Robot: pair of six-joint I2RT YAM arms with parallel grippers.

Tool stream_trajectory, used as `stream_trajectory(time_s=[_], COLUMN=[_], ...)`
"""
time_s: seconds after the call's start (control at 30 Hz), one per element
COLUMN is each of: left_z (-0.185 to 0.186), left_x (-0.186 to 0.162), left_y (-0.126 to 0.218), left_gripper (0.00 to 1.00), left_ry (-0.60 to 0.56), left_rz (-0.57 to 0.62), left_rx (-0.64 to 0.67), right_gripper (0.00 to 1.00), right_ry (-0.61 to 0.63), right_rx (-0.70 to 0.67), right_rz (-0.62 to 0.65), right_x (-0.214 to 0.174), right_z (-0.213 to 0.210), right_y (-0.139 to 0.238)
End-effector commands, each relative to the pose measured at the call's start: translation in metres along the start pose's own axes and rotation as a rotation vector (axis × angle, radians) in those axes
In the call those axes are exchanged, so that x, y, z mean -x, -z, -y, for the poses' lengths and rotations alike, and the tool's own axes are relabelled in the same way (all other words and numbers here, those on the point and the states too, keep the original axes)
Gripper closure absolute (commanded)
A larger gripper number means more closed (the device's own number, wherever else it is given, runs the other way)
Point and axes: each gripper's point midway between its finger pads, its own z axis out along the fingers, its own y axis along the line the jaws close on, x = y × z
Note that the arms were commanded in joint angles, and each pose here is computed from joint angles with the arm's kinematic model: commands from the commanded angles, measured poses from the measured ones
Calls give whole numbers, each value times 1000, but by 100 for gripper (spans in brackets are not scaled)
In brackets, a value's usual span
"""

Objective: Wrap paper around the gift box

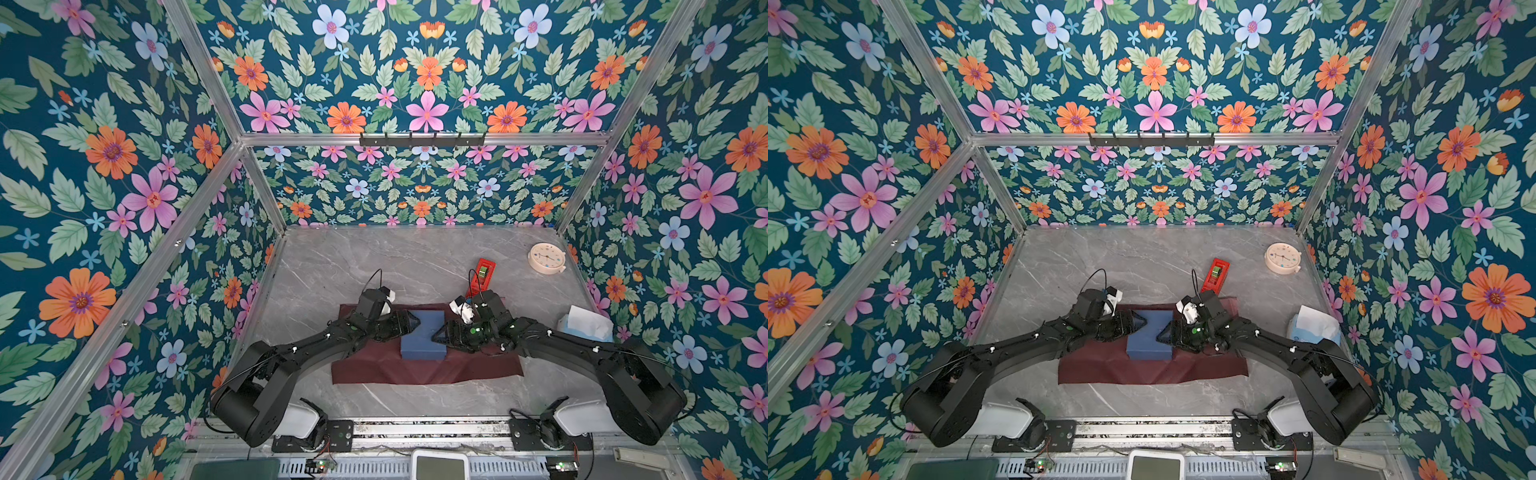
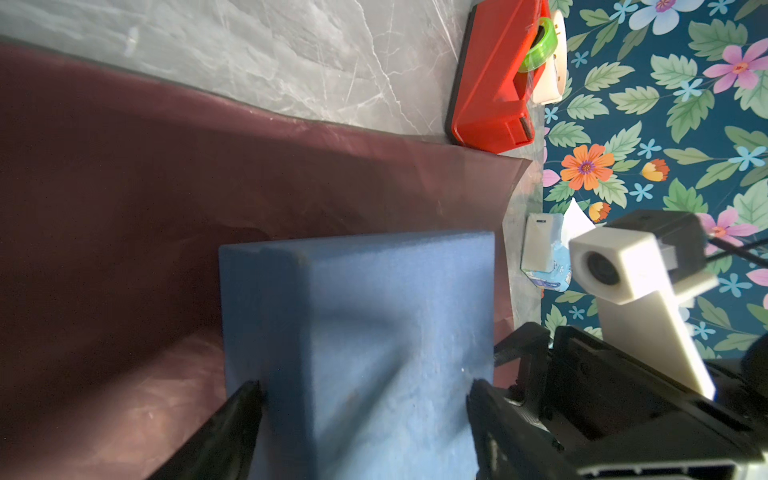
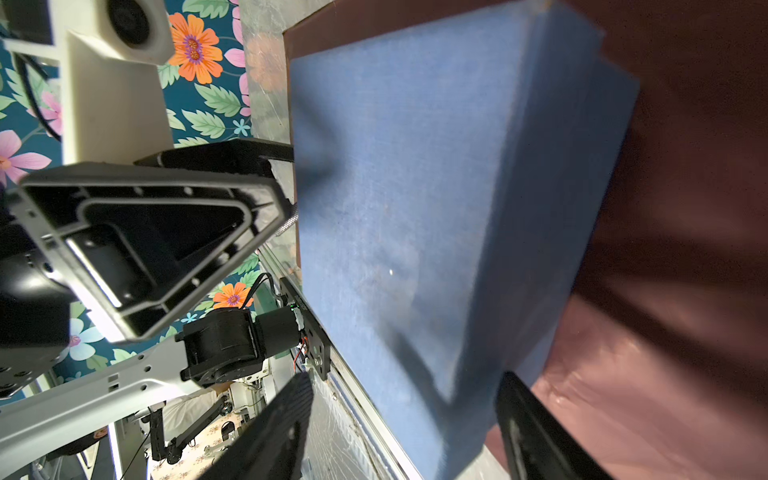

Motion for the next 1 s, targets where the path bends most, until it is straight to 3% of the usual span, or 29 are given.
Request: stream_trajectory(time_s=[0.0,0.4,0.53,0.7,0.8,0.97], left_z=[-1,-9,-11,-12,-9,-2], left_x=[1,3,7,7,-2,-11], left_y=[1,8,16,21,17,11], left_gripper=[20,15,14,14,14,14], left_ry=[-8,-19,-26,-9,0,25], left_rz=[4,25,53,54,15,-23], left_rx=[8,65,81,63,27,-39], right_gripper=[29,23,22,21,21,21], right_ry=[15,29,1,-47,-73,-87], right_rx=[-25,-176,-245,-427,-446,-402], right_rz=[20,45,93,173,213,208], right_x=[4,10,19,25,28,28], right_z=[2,18,36,72,80,80], right_y=[1,22,55,109,124,116])
